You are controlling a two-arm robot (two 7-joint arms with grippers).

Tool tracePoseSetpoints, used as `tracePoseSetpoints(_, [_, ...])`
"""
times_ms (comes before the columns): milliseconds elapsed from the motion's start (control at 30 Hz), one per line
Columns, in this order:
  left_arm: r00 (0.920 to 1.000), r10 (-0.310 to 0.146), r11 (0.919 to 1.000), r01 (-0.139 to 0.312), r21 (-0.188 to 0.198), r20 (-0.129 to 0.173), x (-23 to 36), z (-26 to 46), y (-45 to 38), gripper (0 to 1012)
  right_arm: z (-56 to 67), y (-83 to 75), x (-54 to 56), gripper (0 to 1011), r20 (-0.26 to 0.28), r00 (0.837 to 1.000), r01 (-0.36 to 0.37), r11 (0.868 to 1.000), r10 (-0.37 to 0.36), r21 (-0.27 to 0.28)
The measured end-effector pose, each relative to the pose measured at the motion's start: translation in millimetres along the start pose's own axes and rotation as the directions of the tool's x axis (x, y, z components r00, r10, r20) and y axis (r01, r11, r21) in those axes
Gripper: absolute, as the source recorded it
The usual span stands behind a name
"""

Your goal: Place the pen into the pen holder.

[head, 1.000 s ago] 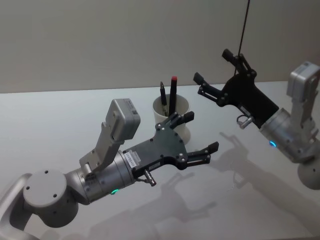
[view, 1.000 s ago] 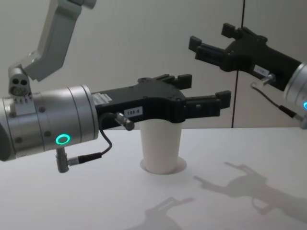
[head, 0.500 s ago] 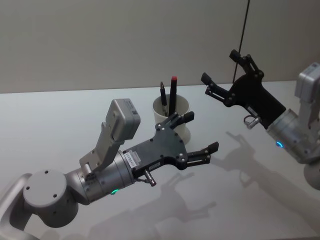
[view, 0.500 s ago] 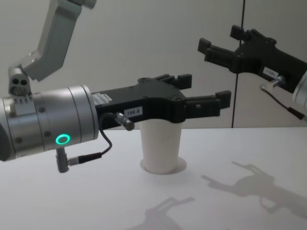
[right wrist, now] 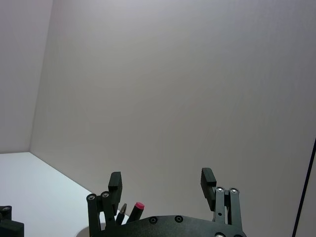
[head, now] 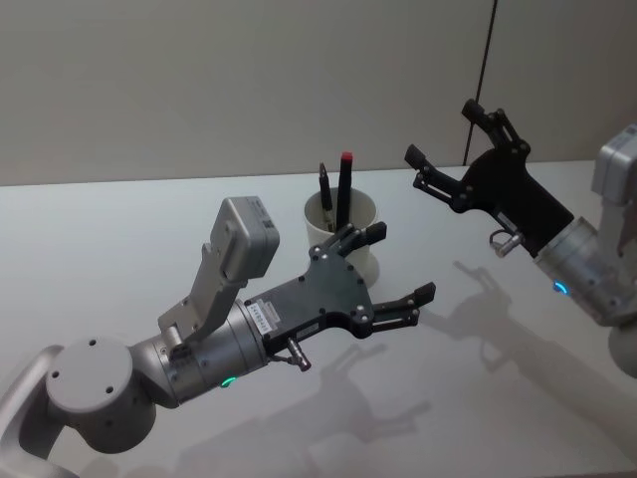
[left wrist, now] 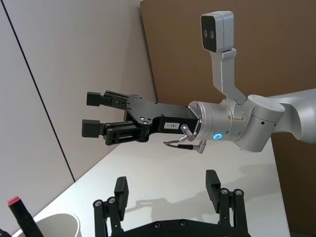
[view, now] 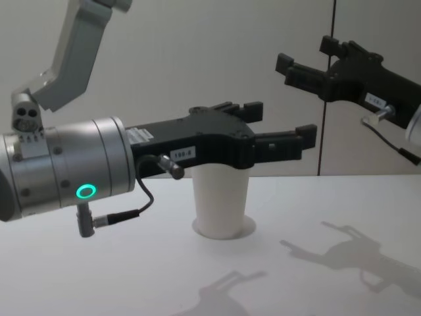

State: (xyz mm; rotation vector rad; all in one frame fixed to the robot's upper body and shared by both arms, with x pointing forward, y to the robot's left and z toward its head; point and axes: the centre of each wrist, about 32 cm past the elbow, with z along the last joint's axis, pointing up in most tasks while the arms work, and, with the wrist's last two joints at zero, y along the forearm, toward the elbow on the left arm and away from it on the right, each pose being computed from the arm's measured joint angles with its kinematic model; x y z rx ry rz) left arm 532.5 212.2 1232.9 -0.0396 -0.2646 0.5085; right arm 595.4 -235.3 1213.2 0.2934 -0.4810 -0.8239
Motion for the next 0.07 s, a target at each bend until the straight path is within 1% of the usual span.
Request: tracePoseSetpoints(67, [1.0, 0.0, 1.0, 0.0, 0.0, 0.0, 0.0, 0.0, 0.0, 1003, 0.0, -0.1, 0.1, 1001, 0.0, 1.0, 0.0, 1.0, 0.0, 0.0])
